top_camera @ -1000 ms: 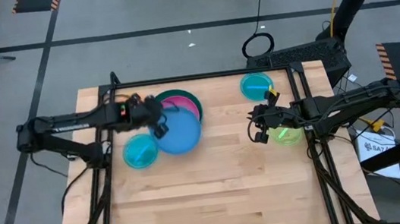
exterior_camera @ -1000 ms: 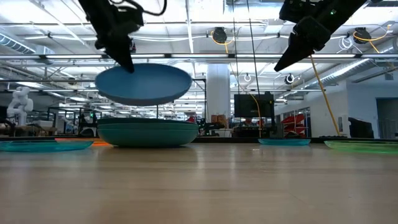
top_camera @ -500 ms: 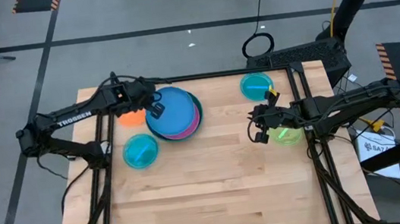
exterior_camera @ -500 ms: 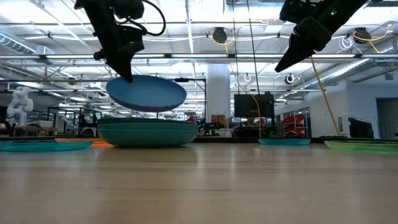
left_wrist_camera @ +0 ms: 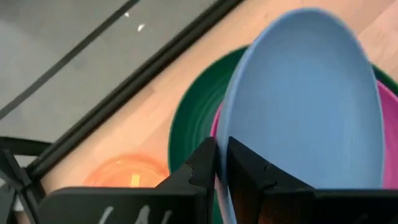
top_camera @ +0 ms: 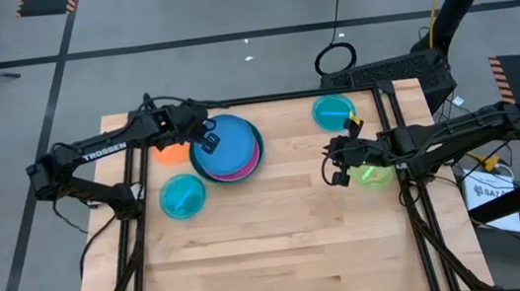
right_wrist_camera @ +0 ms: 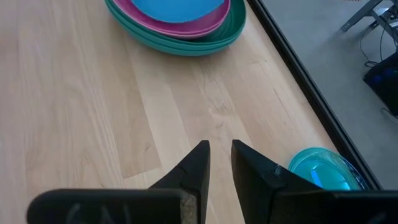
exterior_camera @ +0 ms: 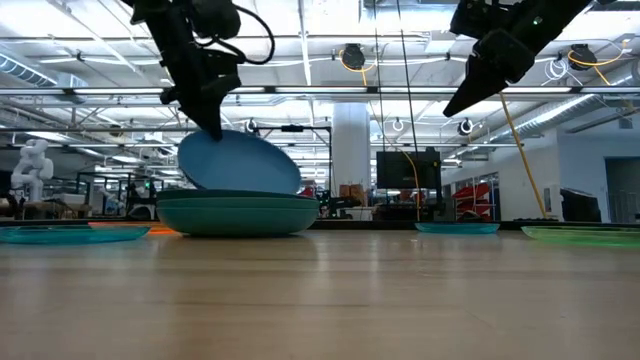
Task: Stack plastic plates
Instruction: Stack the medium light blue plate on top of the medium pink plate, then stack the small green plate on top of the medium light blue plate
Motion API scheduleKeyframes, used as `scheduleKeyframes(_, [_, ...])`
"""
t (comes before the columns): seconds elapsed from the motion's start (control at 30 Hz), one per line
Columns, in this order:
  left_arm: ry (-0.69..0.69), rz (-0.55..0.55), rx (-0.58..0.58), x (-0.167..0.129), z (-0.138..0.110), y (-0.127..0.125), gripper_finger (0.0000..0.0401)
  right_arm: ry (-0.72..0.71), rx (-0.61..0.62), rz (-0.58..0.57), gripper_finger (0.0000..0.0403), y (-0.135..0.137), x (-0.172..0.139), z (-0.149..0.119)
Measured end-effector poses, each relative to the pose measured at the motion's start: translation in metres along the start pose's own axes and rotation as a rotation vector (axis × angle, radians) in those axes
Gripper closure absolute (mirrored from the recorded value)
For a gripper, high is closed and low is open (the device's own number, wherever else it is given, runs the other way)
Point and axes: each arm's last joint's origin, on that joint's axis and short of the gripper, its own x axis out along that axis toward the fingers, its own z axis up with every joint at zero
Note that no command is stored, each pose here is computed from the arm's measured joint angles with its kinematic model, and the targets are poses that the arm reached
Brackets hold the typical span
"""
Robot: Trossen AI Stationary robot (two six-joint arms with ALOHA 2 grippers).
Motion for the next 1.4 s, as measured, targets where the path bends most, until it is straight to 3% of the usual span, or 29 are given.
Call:
scheduleKeyframes(0.5, [-0.003,-0.028,0.025,0.002,0.001,-0.005,0.036,0.0,0.0,0.0,0.0344,0.0,0.0,0.0])
scheduleKeyframes(0.83, [-0.076,-0.165,0.094,-0.008,0.0,-0.034,0.0359,0.0,0.0,0.0,0.0344,0.0,0.0,0.0])
scheduleKeyframes(1.4, [-0.093,-0.258,0.191,-0.025,-0.013,-0.068,0.0359,0.0,0.0,0.0,0.0344,0.0,0.0,0.0])
